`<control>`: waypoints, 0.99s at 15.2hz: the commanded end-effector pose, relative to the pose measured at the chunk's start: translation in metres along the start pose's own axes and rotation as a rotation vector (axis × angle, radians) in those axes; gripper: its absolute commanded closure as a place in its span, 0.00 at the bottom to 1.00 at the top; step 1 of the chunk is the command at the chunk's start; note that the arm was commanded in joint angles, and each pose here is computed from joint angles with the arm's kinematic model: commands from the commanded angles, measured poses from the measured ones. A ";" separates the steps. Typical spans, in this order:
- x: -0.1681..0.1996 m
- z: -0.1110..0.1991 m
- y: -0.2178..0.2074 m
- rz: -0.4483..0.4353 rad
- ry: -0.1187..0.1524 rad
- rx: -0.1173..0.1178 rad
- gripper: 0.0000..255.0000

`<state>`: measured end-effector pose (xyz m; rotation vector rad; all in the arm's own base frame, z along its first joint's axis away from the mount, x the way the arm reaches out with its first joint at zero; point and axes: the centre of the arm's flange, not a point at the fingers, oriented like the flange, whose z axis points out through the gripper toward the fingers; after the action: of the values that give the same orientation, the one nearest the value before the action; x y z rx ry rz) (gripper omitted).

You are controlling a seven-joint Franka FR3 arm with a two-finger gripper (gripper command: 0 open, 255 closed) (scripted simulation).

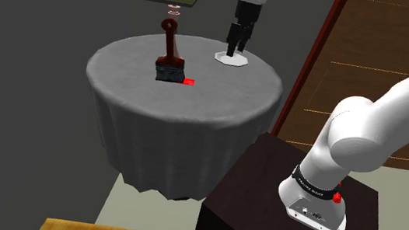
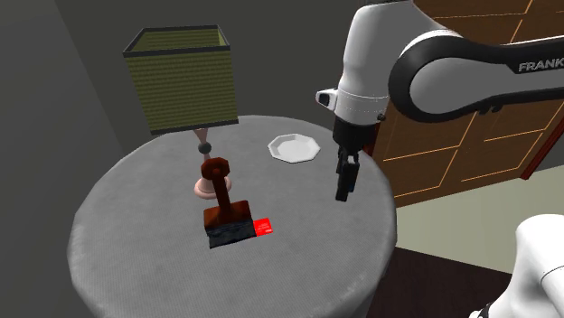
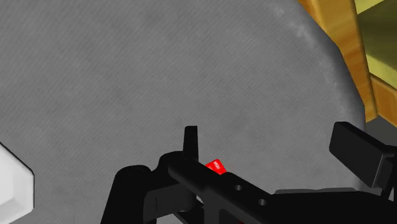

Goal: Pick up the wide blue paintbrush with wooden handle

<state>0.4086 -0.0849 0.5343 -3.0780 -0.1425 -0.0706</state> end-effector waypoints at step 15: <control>0.180 0.066 0.030 -0.341 0.166 0.196 0.00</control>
<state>0.5813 -0.0975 0.4773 -2.8267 -0.5903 -0.2901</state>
